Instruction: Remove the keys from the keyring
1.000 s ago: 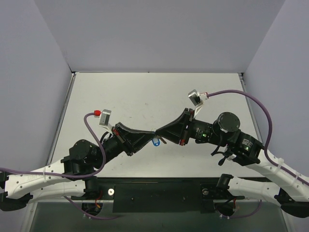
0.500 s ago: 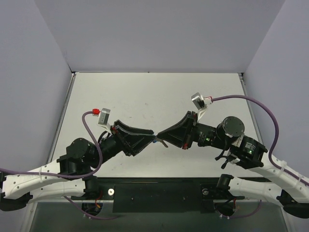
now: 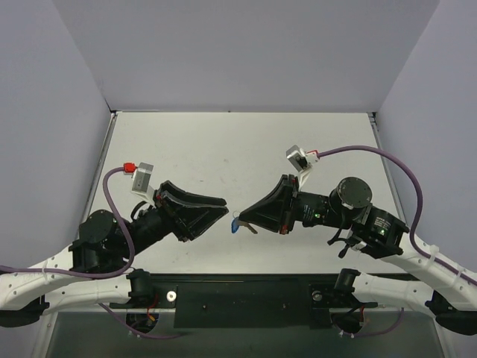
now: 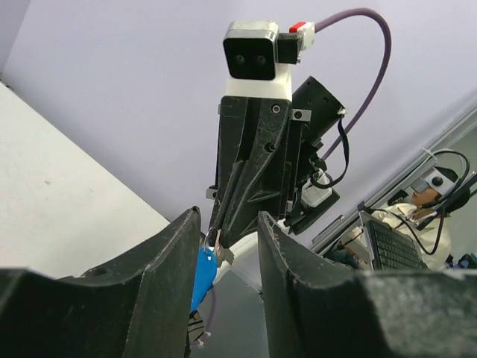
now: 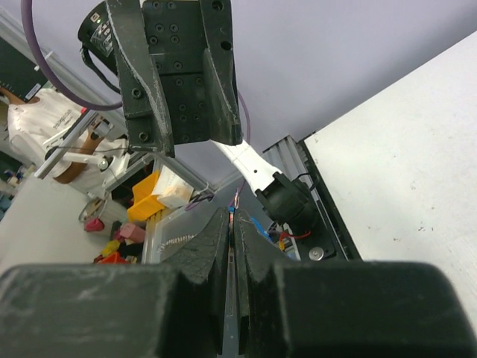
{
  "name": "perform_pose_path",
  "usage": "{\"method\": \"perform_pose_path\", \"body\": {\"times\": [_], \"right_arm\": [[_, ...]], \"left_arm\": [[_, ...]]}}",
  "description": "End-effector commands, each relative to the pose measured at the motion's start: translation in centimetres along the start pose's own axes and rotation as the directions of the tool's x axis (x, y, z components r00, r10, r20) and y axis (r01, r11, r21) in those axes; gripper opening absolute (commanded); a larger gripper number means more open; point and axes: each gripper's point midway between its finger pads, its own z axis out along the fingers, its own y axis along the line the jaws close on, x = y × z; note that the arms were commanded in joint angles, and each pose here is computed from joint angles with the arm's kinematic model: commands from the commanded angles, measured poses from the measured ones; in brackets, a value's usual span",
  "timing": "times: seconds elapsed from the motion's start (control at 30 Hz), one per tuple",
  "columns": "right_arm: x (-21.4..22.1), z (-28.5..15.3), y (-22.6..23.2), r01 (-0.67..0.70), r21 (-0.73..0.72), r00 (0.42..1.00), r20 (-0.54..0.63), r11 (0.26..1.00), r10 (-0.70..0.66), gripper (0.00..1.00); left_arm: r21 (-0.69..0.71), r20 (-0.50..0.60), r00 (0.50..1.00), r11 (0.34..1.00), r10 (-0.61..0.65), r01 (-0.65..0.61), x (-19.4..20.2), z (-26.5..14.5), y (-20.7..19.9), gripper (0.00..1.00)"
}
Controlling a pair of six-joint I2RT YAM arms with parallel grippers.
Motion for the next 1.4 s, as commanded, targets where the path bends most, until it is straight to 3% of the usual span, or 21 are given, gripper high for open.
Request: {"method": "perform_pose_path", "body": {"times": [0.0,0.83,0.9,1.0,1.37], "right_arm": [[-2.5,-0.4,3.9,0.053,-0.138,0.997,0.059,0.989,-0.045,0.0],[-3.2,-0.6,4.4,0.081,-0.139,0.995,0.071,0.987,-0.071,0.0],[-3.3,-0.5,4.4,0.081,-0.141,0.995,0.071,0.987,-0.072,0.0],[-3.3,-0.5,4.5,0.081,-0.144,0.995,0.071,0.986,-0.071,0.0],[-1.9,-0.1,4.0,0.084,-0.142,0.996,-0.009,0.986,-0.086,0.0]], "left_arm": [[0.052,-0.013,0.999,0.998,0.037,-0.036,-0.4,0.1,-1.4,0.45],[0.069,-0.051,0.998,0.997,0.025,-0.021,1.3,0.9,-1.1,0.23],[0.071,-0.053,0.998,0.997,0.025,-0.021,1.3,0.9,-1.2,0.17],[0.073,-0.059,0.998,0.997,0.026,-0.022,1.5,1.0,-1.2,0.01],[0.057,-0.15,0.986,0.996,0.071,-0.063,2.6,0.8,-1.0,0.0]]}}
